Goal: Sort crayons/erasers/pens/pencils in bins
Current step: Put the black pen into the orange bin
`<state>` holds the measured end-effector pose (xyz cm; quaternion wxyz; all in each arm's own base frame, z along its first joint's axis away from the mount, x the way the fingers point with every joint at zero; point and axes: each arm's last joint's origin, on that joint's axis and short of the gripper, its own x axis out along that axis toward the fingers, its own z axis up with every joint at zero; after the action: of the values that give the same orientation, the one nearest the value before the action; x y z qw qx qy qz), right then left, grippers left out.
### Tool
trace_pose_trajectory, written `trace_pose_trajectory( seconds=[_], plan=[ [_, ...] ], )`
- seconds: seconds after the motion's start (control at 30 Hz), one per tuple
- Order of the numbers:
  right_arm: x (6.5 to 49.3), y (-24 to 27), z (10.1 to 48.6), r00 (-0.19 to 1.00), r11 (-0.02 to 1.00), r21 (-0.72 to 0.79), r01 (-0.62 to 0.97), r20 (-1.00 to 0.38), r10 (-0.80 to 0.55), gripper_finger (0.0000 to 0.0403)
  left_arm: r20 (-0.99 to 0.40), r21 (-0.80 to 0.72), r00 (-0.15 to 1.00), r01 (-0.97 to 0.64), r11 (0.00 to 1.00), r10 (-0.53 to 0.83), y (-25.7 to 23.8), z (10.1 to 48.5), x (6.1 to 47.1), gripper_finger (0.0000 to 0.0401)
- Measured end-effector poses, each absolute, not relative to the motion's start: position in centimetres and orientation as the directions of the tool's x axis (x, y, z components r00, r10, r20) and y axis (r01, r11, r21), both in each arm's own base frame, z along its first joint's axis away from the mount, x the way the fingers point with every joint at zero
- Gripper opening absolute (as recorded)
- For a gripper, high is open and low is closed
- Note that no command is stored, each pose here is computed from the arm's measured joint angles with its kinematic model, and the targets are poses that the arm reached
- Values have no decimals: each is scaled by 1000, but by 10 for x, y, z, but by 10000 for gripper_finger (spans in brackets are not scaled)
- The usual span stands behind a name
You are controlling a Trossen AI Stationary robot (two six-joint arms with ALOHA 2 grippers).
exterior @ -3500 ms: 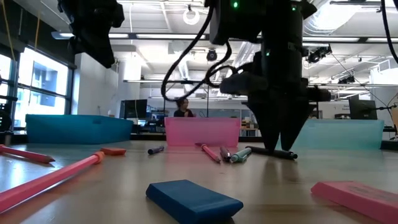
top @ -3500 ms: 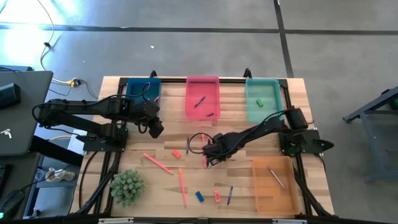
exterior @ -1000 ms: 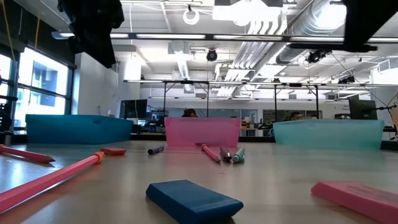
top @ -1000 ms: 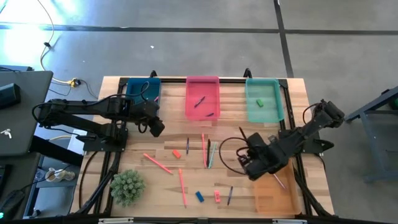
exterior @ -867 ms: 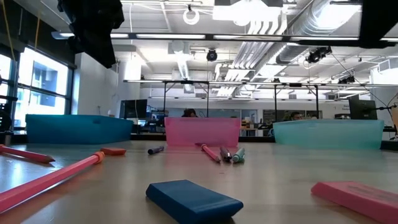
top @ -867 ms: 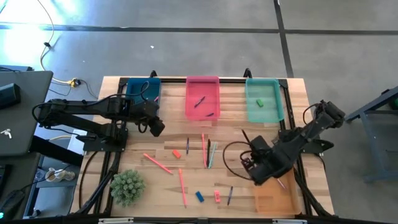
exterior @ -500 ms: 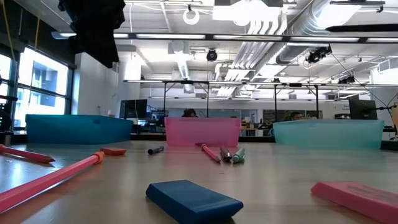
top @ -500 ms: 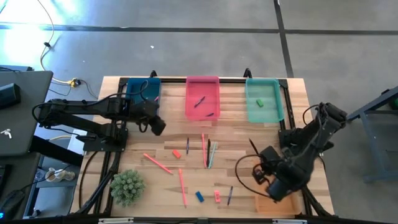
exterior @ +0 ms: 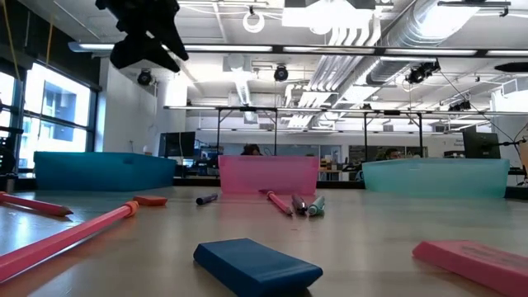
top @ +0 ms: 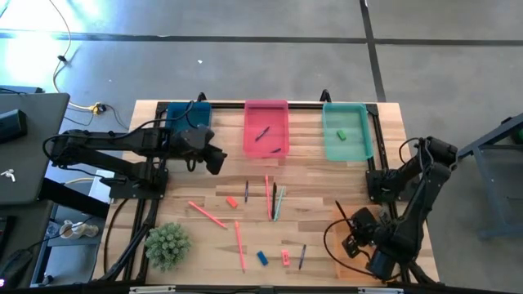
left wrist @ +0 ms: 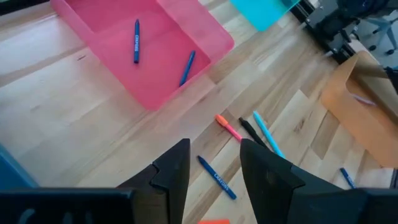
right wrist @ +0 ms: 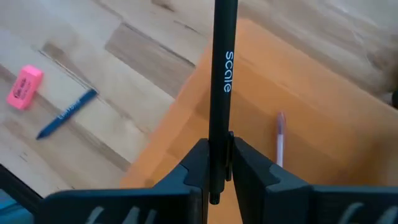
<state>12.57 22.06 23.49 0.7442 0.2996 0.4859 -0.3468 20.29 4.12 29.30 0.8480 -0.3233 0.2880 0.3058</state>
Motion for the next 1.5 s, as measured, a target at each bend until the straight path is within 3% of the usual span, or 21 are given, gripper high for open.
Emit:
trace_pose_trajectory(
  seconds=[0.5, 0.93, 1.5],
  plan=[
    [98, 240, 188, 225, 576, 199, 793, -974, 27, 35, -757, -401, 623, -681, 613, 196, 43, 261, 243, 129],
    [102, 225, 166, 83, 571, 91, 816, -996, 39, 35, -764, -424, 626, -670, 610, 157, 31, 249, 259, 129],
    [99, 226, 166, -25, 586, 25, 810, -997, 76, 42, -726, -450, 667, -646, 616, 169, 24, 283, 267, 129]
  ],
)
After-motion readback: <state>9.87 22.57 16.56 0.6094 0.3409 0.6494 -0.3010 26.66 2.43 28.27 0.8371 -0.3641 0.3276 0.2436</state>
